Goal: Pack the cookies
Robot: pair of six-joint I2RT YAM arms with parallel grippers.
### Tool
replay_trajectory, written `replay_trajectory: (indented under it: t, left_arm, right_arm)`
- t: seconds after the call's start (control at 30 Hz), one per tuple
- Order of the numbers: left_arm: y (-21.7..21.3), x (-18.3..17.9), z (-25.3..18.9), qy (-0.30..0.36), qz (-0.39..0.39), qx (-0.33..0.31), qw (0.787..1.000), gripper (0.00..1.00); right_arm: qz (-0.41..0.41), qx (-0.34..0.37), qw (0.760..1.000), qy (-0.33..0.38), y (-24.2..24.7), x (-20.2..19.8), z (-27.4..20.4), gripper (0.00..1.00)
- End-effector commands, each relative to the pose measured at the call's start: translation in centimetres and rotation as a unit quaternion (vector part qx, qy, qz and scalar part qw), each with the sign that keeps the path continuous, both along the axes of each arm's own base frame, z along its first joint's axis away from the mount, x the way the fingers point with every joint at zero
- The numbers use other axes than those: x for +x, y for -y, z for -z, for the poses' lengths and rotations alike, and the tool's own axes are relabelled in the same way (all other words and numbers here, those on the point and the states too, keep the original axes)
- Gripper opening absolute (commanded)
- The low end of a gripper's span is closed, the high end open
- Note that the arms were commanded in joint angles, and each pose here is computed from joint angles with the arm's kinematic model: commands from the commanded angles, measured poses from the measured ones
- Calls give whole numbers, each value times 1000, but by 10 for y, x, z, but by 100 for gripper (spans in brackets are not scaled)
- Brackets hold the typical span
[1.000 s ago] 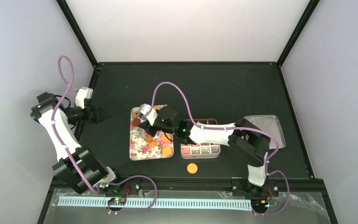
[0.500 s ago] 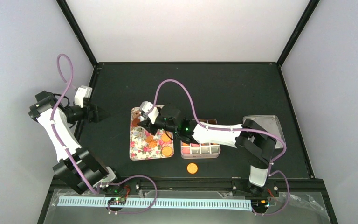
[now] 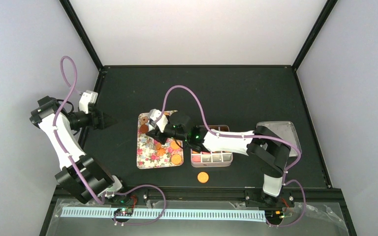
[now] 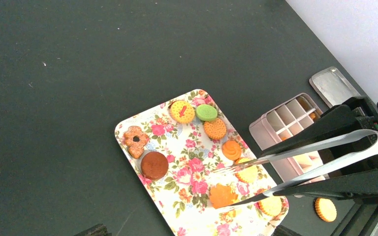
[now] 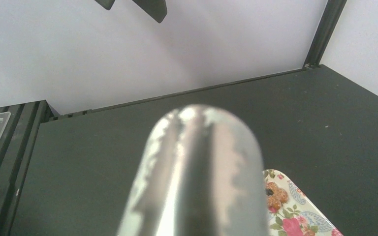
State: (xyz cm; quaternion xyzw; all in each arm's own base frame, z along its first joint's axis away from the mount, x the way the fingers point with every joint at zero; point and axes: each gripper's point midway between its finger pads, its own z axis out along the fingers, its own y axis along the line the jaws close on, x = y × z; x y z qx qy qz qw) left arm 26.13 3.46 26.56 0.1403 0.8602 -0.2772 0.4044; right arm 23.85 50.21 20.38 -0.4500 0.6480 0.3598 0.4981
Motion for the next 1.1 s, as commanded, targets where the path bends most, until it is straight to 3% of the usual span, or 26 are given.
replay_trajectory:
  t: [0.0, 0.27, 0.43, 0.63, 1.07]
  left_arm:
    - [1, 1, -11, 20, 10, -5, 1000, 89]
    - [1, 0, -8, 17, 12, -7, 1000, 89]
    - [1, 1, -7, 16, 13, -8, 1000, 88]
    - [0, 2, -6, 17, 14, -9, 1000, 88]
    - [-2, 7, -8, 29, 15, -15, 999, 88]
  right_arm:
    - [-12, 9, 1000, -7, -5, -2, 4, 42]
    - [-6, -5, 1000, -13, -6, 1, 19, 40]
    - [2, -2, 1000, -10, -5, 3, 14, 28]
    - [11, 14, 1000, 5, -3, 6, -12, 14]
    - [50, 59, 997, 24, 35, 12, -82, 5]
